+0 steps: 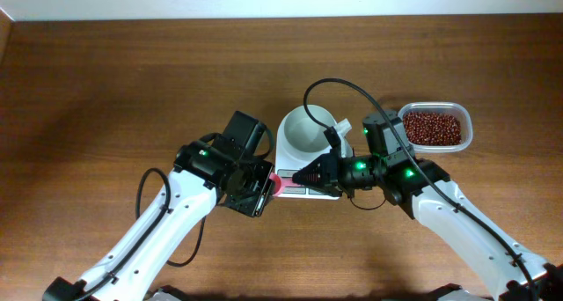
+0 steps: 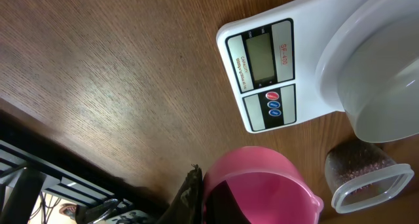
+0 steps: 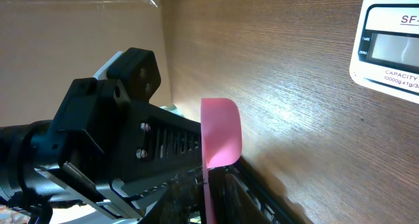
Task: Scoop and weigh 50g on scale
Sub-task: 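Grasp the pink scoop handle with the right gripper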
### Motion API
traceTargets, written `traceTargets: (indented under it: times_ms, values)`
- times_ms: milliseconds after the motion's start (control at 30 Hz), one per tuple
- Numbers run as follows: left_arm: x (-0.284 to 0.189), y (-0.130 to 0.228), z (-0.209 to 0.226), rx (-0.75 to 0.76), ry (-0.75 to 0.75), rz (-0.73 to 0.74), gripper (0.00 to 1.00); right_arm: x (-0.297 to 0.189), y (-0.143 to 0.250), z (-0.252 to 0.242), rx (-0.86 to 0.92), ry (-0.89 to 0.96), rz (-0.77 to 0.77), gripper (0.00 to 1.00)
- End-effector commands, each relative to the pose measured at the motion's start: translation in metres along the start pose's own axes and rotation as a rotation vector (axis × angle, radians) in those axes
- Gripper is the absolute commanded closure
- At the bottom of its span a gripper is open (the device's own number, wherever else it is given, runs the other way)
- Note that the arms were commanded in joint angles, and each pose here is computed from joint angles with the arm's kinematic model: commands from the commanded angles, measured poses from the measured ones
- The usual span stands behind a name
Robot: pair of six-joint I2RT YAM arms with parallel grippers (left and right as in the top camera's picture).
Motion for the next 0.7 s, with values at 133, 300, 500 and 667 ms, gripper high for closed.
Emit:
traceTargets:
  times_ms: [133, 300, 500, 667]
  values:
    - [-0.0062, 0.0023, -0.0041, -0.008, 0.027, 0.009, 1.00, 0.0014, 0.0039, 0.0025, -0.002, -0.017, 0.031, 0.82]
    - [-0.0056, 0.0046, -0.0051, 0.001, 0.031, 0.012, 1.00, 0.0014, 0.0038, 0.0025, -0.002, -0.016, 0.031, 0.83]
    - [-0.0056, 0.0054, -0.0053, 0.002, 0.032, 0.018, 1.00, 0.0014, 0.0038, 0.0025, -0.003, -0.017, 0.031, 0.83]
    - [-0.0056, 0.0071, -0.0054, 0.002, 0.033, 0.030, 1.00, 0.0014, 0.0038, 0.0025, -0.003, -0.017, 0.031, 0.83]
Point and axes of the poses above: each gripper's point midway between its finger pads, its own x axis out along the fingers, its own z axis along the line the jaws close on, y = z × x, the point moved 4 cm from there along -x, back along the fingers, and after that the axes turned 9 degrees about x, right-handed, at the moved point
